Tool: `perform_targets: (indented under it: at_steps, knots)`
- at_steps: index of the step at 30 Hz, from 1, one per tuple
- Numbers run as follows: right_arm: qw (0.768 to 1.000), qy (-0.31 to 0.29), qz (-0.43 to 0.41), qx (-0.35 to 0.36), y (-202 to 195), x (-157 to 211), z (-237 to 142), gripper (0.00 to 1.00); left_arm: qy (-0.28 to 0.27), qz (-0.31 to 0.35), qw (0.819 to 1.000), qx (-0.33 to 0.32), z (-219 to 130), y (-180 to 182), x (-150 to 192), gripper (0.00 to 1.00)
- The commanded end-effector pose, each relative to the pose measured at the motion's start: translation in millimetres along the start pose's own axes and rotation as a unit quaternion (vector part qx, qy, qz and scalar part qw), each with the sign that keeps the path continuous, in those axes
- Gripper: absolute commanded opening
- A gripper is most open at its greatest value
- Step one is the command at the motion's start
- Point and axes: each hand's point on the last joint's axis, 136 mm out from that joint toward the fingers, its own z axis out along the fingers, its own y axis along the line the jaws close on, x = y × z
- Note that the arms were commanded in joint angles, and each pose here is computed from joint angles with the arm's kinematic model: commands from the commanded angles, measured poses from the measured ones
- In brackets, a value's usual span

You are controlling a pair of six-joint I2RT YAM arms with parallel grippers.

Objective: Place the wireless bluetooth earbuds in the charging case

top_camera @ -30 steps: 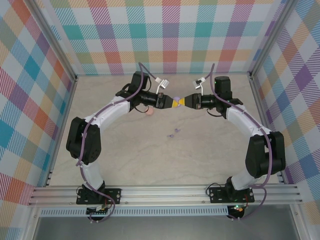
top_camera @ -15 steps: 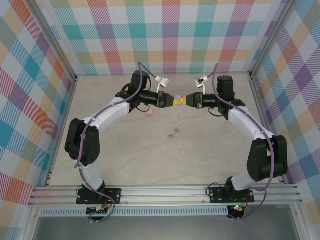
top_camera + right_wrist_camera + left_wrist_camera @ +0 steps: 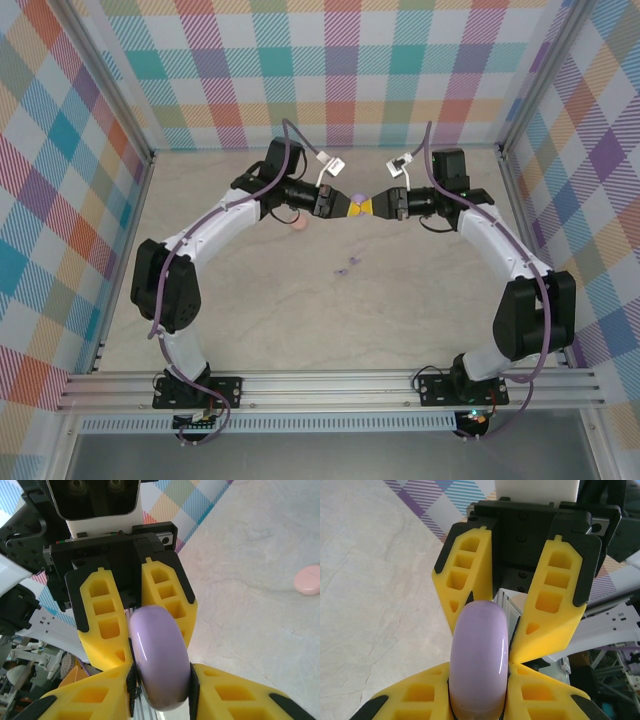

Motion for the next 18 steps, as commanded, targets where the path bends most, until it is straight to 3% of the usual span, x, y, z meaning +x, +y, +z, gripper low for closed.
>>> perform_targets:
  at_steps: [1,11,18]
  knots:
    - [0.999,0.022,-0.018,-0.043,19.7,5.3,4.3,0.33,0.026,0.023,0.999,0.015,6.9,-16.6,6.9,0.06]
    - [1.0,0.009,-0.029,-0.005,15.1,-3.3,2.2,0.41,0.038,0.02,0.999,-0.002,6.4,-12.4,13.3,0.07]
    - [0.999,0.007,-0.033,-0.008,19.0,-7.1,1.4,0.41,0.038,0.021,0.999,-0.001,5.3,-14.8,12.8,0.07]
